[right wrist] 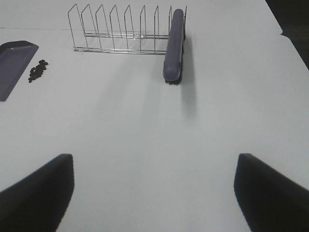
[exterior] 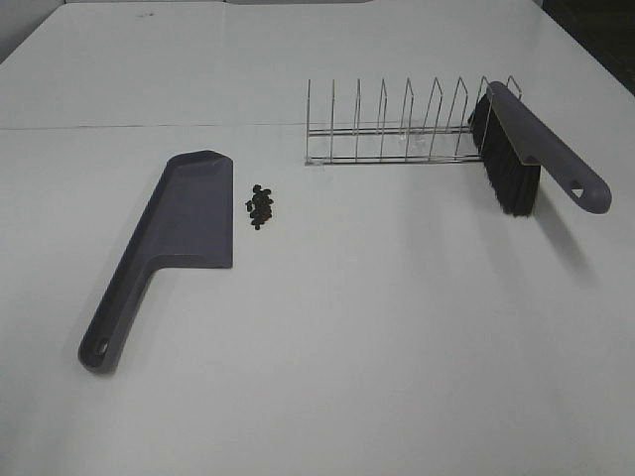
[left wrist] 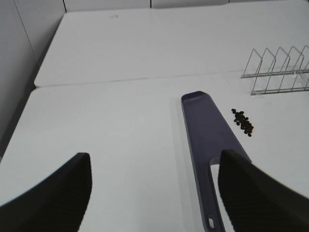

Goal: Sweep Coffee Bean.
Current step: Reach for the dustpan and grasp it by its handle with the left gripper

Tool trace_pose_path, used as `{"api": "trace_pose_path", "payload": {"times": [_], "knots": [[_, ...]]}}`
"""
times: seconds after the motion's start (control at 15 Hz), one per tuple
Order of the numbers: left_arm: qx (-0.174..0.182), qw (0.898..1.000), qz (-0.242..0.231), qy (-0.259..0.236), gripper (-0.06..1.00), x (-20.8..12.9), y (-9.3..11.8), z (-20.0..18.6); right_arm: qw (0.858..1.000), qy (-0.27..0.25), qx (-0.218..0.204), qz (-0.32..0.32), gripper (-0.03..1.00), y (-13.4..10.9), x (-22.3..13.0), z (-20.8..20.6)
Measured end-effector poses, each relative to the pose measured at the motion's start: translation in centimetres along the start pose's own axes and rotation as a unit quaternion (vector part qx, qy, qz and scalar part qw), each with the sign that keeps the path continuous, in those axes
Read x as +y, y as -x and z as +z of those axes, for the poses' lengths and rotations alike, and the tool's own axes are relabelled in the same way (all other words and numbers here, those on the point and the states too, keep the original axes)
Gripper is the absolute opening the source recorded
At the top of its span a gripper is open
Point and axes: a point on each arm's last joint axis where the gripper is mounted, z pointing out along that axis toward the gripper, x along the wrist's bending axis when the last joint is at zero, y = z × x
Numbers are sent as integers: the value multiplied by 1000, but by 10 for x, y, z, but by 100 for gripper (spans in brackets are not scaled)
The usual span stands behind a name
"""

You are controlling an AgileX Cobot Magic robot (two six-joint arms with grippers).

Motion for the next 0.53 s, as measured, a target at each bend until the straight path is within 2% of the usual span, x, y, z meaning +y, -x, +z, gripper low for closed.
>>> {"api": "trace_pose_path", "payload": {"times": [0.07, 0.13, 0.27, 0.33, 0.53], "knots": [[0, 997, -13, -72, 67, 20, -5, 43, 1000, 0, 0, 0, 82, 0, 0, 0], [1, 994, -18, -110, 67, 30, -8, 67, 1000, 0, 0, 0, 82, 0, 0, 0], [-4, 985, -33, -171, 67, 45, -12, 113, 1000, 0, 0, 0, 82, 0, 0, 0], [-10, 976, -43, -211, 67, 47, -14, 138, 1000, 0, 0, 0, 82, 0, 0, 0], [-32, 959, -76, -270, 67, 57, -14, 186, 1000, 0, 0, 0, 82, 0, 0, 0]]}}
